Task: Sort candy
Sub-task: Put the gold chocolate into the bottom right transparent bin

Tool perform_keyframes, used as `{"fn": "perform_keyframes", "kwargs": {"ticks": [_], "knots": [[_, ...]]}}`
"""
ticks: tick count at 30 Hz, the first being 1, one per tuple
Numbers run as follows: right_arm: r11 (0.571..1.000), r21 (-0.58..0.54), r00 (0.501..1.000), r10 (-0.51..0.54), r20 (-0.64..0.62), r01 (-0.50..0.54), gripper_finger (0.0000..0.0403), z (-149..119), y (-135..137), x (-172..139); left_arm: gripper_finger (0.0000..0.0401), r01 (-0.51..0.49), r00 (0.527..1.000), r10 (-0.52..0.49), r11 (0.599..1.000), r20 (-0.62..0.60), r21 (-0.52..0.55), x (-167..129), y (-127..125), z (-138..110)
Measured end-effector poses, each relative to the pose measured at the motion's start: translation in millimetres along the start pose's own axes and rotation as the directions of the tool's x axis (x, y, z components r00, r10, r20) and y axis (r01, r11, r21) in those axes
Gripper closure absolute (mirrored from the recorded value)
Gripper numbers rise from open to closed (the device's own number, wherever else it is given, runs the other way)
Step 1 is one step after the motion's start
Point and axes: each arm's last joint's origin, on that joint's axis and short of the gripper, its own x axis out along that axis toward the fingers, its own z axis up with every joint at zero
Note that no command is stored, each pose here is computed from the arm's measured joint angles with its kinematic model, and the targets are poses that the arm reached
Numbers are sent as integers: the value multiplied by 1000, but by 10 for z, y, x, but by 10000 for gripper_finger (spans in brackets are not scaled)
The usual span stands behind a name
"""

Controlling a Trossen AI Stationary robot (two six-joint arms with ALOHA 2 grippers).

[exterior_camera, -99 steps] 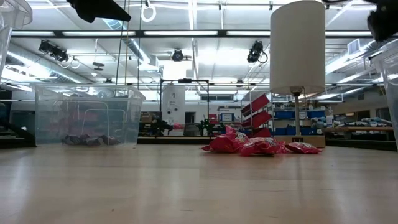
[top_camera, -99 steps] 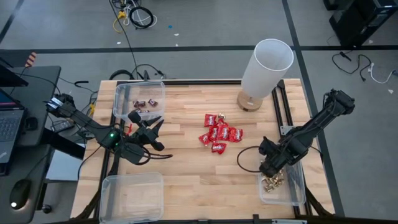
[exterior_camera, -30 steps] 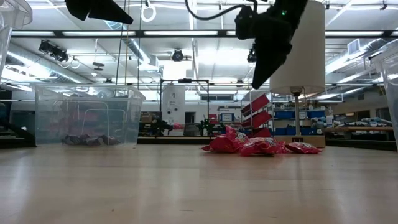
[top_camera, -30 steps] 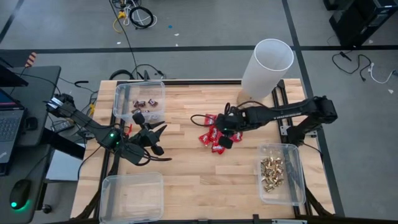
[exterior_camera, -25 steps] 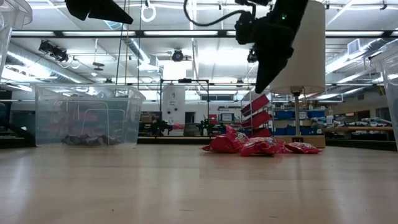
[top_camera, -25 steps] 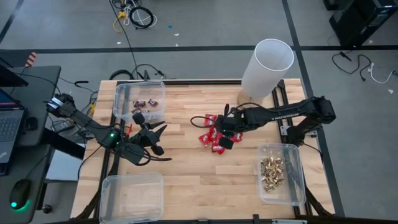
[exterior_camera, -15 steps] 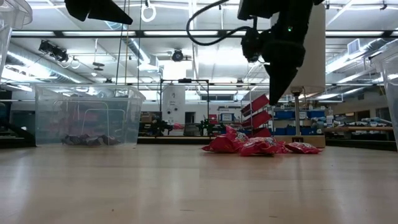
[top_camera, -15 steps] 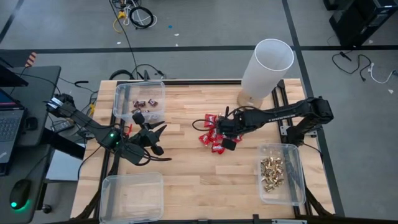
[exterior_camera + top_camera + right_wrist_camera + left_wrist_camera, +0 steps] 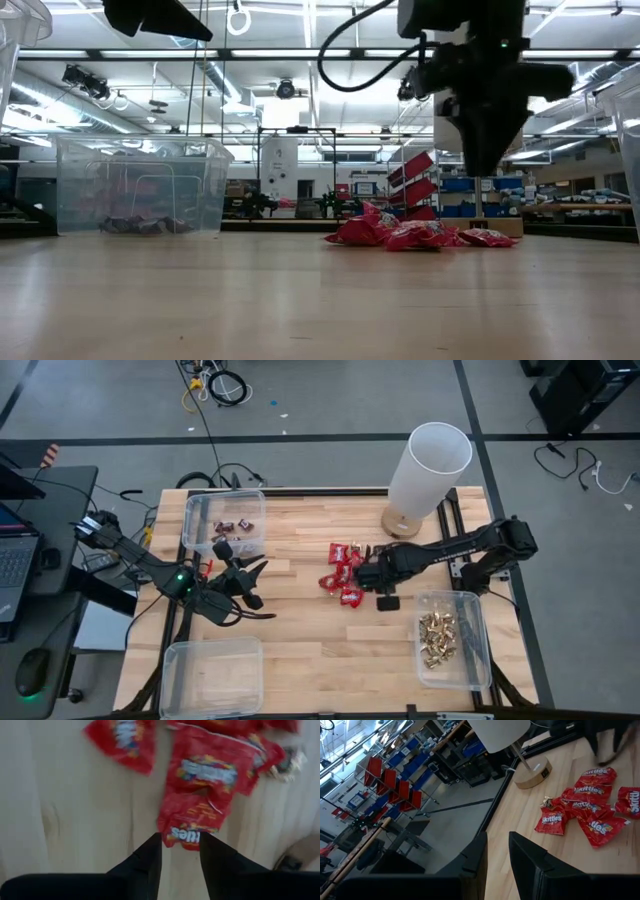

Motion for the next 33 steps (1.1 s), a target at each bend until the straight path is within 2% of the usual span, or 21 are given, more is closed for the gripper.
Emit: {"fn": "perform_keyframes", "kwargs": {"ticks": [3, 7, 19, 23, 33], "knots": [[995, -101, 999, -22, -23, 19, 279, -55, 67, 61, 319, 0, 1000, 0, 1000, -1, -2, 0, 0, -2], [992, -118, 997, -49, -63, 42, 272, -142, 105, 165, 319, 0, 1000, 0, 1000, -6, -2, 0, 0, -14], [999, 14, 996, -39, 76, 38, 246, -118, 150, 413, 319, 0, 1000, 0, 1000, -7, -2, 0, 0, -15], [997, 64, 996, -42, 76, 37, 240, -124, 135, 431, 319, 0, 1000, 0, 1000, -7, -2, 0, 0, -15], [995, 91, 995, -41, 95, 32, 238, -83, 131, 386, 319, 0, 1000, 0, 1000, -7, -5, 0, 0, -15]]}}
